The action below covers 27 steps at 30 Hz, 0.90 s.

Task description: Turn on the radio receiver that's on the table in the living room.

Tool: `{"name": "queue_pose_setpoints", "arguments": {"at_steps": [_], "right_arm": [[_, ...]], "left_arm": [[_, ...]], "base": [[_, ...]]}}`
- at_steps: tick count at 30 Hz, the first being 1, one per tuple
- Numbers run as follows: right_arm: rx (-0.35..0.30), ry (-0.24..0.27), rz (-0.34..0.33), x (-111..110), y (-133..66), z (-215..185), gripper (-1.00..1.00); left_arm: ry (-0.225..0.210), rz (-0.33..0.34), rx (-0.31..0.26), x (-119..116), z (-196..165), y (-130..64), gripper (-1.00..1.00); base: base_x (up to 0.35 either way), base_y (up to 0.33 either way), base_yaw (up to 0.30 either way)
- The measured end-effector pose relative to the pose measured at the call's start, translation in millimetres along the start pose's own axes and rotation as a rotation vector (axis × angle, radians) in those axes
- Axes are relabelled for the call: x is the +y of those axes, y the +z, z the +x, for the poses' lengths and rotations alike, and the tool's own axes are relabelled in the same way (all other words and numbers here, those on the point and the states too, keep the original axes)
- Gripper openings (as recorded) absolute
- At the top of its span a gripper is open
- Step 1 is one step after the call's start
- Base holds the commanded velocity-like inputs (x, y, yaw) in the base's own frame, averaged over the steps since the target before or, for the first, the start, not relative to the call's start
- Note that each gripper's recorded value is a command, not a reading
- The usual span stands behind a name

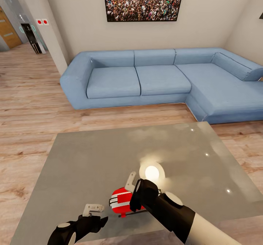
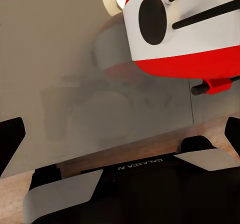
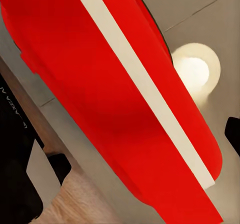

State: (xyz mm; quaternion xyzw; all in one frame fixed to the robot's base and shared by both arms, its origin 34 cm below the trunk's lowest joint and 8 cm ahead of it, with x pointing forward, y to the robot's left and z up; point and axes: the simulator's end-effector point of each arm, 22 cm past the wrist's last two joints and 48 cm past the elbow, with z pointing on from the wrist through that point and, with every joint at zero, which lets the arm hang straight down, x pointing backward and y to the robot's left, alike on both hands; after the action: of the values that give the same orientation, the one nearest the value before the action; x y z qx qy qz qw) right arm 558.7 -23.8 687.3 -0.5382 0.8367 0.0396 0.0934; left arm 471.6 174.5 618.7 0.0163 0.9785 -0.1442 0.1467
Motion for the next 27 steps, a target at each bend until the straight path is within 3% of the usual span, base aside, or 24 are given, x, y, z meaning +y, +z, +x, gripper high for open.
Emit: {"name": "queue_pose_setpoints", "arguments": {"at_steps": [9,12,27], "right_arm": [[0.001,0.001,0.006,-3.3,-0.2,0.1,1.0],[0.016,0.003,0.019,-14.7,1.6,0.3,1.0],[0.046,-0.009,-0.017,-4.9,22.9,8.7,1.0]], "left_arm": [[0.0,0.0,0.0,0.0,0.0,0.0,1.0],[0.0,0.0,0.0,0.0,-0.1,0.0,1.0],[0.0,0.0,0.0,0.0,0.0,0.0,1.0]], "base": [[0.0,0.0,0.0],[0.0,0.0,0.0],[0.0,0.0,0.0]]}}
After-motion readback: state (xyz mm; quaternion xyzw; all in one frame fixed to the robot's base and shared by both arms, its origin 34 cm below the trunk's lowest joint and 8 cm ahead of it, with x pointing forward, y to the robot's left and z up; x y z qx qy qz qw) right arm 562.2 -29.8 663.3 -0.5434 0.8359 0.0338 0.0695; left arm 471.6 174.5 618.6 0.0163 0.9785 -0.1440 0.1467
